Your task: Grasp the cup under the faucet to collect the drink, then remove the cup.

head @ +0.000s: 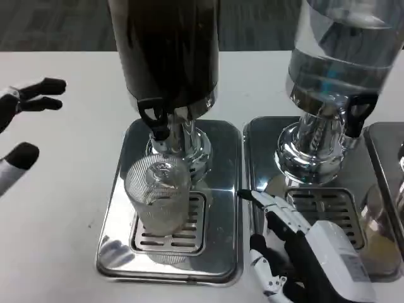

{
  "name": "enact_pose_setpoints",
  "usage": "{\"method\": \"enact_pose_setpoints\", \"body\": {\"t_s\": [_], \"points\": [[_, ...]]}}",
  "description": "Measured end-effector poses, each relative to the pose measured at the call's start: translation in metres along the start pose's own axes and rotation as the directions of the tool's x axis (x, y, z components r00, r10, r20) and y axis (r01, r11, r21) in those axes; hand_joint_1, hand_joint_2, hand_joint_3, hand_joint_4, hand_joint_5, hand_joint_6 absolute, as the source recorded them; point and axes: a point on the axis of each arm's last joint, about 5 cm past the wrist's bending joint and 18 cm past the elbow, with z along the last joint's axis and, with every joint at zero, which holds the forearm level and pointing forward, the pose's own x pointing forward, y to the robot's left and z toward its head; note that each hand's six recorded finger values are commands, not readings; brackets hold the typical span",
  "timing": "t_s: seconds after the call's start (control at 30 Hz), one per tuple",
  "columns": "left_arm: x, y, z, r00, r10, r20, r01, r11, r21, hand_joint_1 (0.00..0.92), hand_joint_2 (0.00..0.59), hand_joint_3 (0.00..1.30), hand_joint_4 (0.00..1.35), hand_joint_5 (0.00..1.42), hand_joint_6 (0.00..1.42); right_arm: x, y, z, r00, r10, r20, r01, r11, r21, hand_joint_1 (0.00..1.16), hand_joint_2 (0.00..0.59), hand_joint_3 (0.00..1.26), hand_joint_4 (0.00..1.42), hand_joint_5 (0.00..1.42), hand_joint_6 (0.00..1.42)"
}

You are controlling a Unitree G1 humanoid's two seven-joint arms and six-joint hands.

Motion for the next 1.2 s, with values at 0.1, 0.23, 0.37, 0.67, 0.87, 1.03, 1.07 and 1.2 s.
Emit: {"method": "enact_pose_setpoints", "body": {"t_s": [0.1,0.23,0.37,0.67,0.87,1.03,1.07,1.2], "points": [[0.004,0.011,-0.0003,0.999,-0.038,-0.023,0.035,0.993,-0.114,0.0,0.056,0.4,0.35,0.38,0.31,0.003,-0.0007,-0.0009,0.9999,-0.002,0.01,0.002,1.0,0.001,0.37,0.586,0.19,0.13,0.12,0.29],[0.011,0.022,-0.0016,0.993,-0.111,-0.033,0.097,0.955,-0.281,0.0,0.035,0.4,0.31,0.34,0.26,0.004,0.0007,-0.0032,1.0,0.005,0.008,-0.005,1.0,0.007,0.39,0.586,0.2,0.15,0.12,0.27],[0.021,0.029,-0.0039,0.969,-0.248,-0.021,0.21,0.86,-0.466,0.0,0.023,0.31,0.21,0.24,0.18,0.004,0.0013,-0.0041,0.9999,0.008,0.008,-0.008,1.0,0.009,0.41,0.586,0.22,0.16,0.12,0.27],[0.042,0.038,-0.0058,0.888,-0.452,0.086,0.373,0.599,-0.708,0.0,0.012,0.2,0.1,0.15,0.09,0.004,0.0029,-0.005,1.0,-0.005,0.004,0.005,1.0,0.013,0.45,0.586,0.25,0.18,0.13,0.27],[0.052,0.045,-0.0036,0.867,-0.475,0.149,0.41,0.511,-0.755,0.0,0.012,0.21,0.12,0.18,0.1,0.004,0.0054,-0.0067,1.0,-0.004,-0.006,0.004,1.0,0.018,0.5,0.586,0.25,0.18,0.13,0.27],[0.062,0.046,-0.0018,0.845,-0.501,0.186,0.441,0.456,-0.773,0.0,0.011,0.23,0.14,0.19,0.11,0.006,0.0069,-0.0061,0.9999,-0.015,0.0,0.015,1.0,0.024,0.5,0.586,0.26,0.19,0.13,0.27],[0.063,0.046,-0.0014,0.839,-0.51,0.192,0.449,0.447,-0.774,0.0,0.011,0.23,0.14,0.19,0.12,0.007,0.0071,-0.0061,0.9999,-0.017,0.001,0.017,1.0,0.024,0.5,0.586,0.26,0.19,0.13,0.27],[0.068,0.045,-0.001,0.824,-0.531,0.198,0.463,0.431,-0.774,0.0,0.011,0.23,0.16,0.2,0.12,0.007,0.0078,-0.006,0.9996,-0.027,0.0,0.027,0.999,0.027,0.5,0.586,0.26,0.19,0.13,0.27]]}}
